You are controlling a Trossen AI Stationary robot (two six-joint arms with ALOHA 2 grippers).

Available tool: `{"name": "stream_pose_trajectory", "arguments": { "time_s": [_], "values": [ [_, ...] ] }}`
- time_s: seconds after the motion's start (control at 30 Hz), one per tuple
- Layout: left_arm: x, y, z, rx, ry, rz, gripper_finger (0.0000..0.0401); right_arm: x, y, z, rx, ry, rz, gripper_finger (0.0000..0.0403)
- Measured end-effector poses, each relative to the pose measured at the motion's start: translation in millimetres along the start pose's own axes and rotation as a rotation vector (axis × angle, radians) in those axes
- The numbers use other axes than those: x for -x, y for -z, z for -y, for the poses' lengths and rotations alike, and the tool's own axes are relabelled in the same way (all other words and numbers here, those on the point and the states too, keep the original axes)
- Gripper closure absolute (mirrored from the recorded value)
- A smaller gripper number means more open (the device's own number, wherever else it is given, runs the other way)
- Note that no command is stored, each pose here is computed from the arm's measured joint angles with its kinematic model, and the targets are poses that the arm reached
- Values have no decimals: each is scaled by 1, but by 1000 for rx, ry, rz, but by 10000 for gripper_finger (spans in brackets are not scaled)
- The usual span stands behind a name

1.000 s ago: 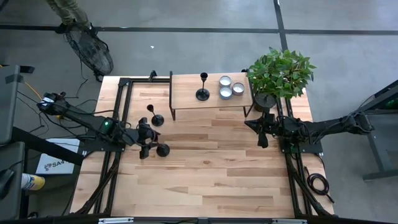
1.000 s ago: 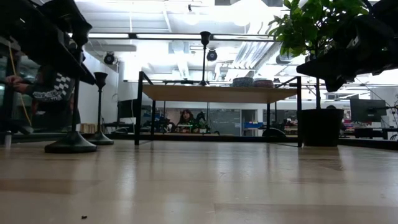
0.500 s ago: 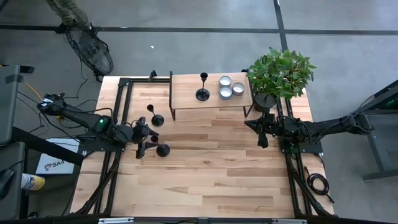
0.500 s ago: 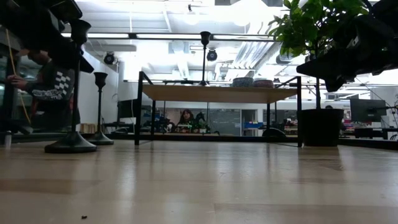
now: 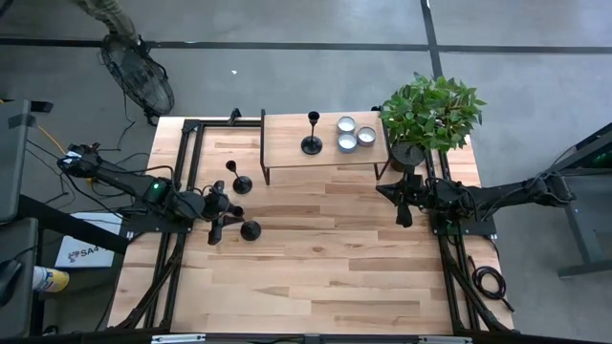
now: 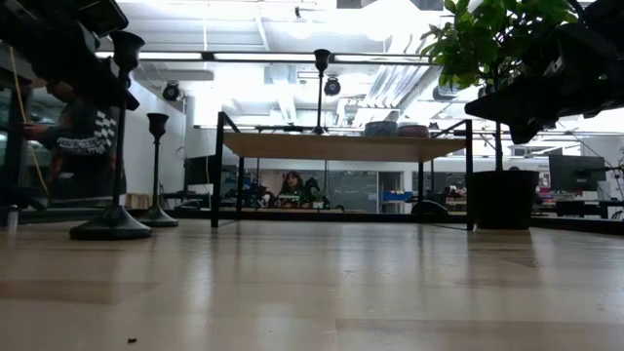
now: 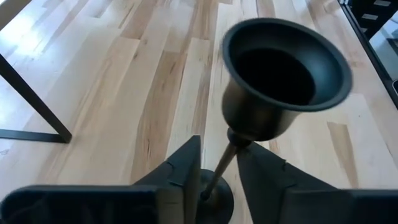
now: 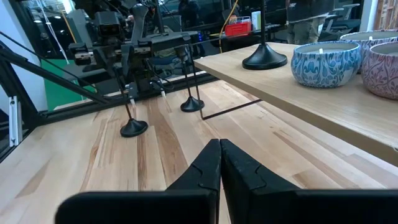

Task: Pick & Place candle stick holders
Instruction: Put the black candle holder on the shelf

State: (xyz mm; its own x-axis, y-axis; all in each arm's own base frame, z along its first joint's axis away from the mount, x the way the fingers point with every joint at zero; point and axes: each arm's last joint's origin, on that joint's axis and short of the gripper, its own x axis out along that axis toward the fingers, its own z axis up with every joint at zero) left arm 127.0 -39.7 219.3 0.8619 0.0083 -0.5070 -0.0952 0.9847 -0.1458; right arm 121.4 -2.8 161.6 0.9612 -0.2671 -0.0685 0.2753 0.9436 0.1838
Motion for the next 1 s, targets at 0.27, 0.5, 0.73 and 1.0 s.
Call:
{"name": "stream_pose_trajectory", "arguments": {
  "time_s": [0.27,0.5,0.73,1.0],
  "values": [
    [0,0,0,-13,0,1,364,0,0,0,0,0,0,400],
    [0,0,0,-32,6,2,387,0,0,0,0,-1,0,400],
    [0,-2,1,-38,12,21,395,0,0,0,0,0,0,400],
    [0,-10,3,-69,18,102,395,0,0,0,0,0,0,400]
  ]
}}
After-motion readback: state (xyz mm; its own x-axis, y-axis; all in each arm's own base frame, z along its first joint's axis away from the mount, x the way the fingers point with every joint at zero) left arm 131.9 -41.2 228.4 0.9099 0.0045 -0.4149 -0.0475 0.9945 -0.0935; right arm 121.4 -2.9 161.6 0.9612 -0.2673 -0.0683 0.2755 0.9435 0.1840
